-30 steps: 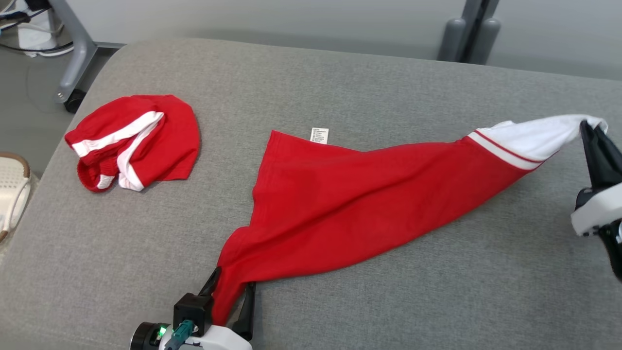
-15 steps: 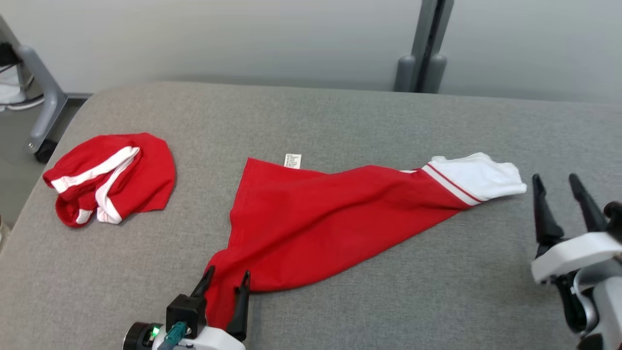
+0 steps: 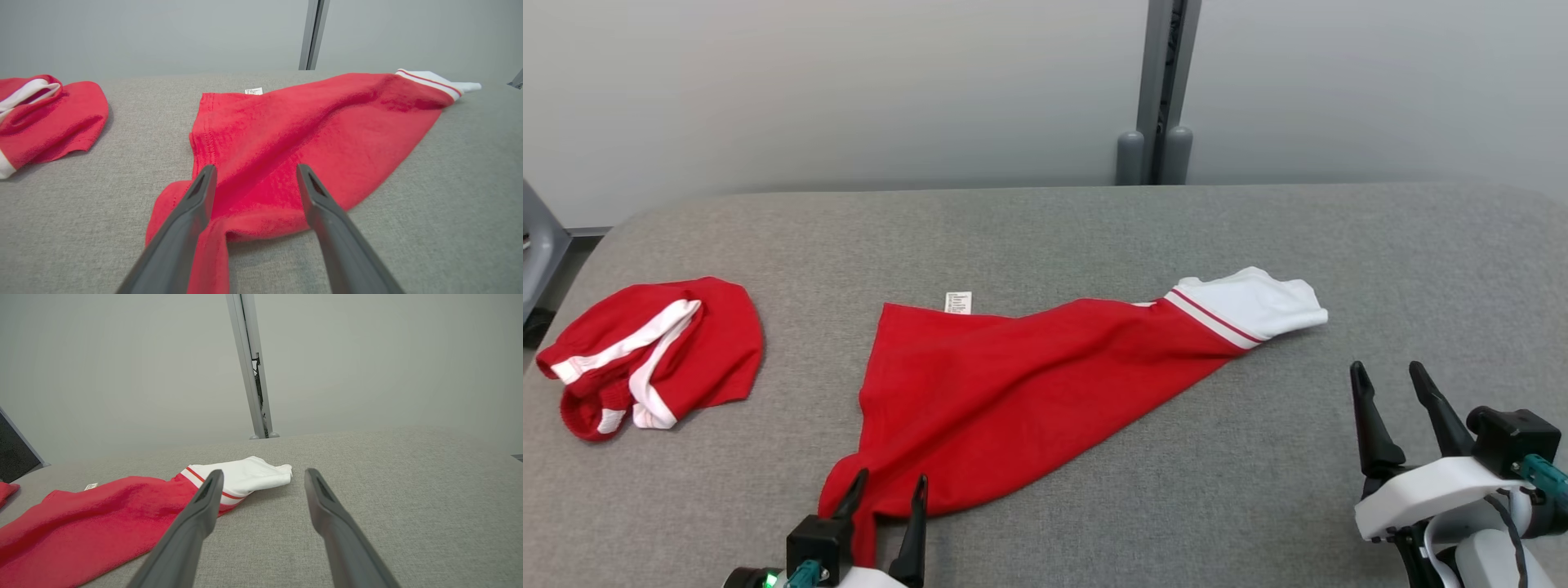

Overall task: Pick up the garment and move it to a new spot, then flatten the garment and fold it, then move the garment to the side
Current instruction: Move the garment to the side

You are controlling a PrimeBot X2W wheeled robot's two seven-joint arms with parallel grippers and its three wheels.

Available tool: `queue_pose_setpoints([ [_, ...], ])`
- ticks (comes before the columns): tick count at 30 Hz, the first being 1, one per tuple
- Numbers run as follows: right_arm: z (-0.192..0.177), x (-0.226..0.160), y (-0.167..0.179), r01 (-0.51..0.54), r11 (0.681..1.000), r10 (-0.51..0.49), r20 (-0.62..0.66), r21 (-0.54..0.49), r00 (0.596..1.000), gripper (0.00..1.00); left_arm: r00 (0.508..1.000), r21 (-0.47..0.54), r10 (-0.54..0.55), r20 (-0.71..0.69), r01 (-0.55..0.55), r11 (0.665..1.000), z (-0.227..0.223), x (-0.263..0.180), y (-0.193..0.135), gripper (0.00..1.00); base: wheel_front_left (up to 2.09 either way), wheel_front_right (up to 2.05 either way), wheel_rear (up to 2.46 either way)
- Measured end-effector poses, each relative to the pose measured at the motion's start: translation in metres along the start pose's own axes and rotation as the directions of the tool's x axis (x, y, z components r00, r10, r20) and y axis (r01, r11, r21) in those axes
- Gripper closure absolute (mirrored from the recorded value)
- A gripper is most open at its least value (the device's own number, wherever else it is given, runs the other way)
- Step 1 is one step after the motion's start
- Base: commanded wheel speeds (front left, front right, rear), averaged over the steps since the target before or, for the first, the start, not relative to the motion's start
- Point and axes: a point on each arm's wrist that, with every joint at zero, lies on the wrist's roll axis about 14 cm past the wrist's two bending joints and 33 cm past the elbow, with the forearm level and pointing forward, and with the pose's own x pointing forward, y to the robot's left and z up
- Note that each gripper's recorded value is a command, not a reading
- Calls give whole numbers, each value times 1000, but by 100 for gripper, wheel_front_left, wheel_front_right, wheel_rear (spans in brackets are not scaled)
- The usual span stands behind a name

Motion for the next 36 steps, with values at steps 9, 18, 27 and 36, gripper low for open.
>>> queue_pose_setpoints([
  [9, -13, 0, -2, 9, 1000, -9, -29, 16, 1000, 0, 998, 18, -11, 61, 10, 1000, 30, 42, 1, 0, 0, 0, 0],
  [18, -21, 16, -5, 9, 1000, -8, -50, 18, 999, 0, 1000, 102, -7, -19, 9, 995, 44, 123, 19, 0, 0, 0, 0],
  [27, -31, 24, -20, 44, 999, -42, -75, 17, 996, 0, 978, 140, 22, -209, 8, 990, 14, 173, 28, 0, 0, 0, 0],
  [36, -35, 25, -35, 79, 997, -79, -85, 7, 993, 0, 943, 151, 49, -328, 2, 988, -25, 179, 31, 92, 0, 0, 0],
])
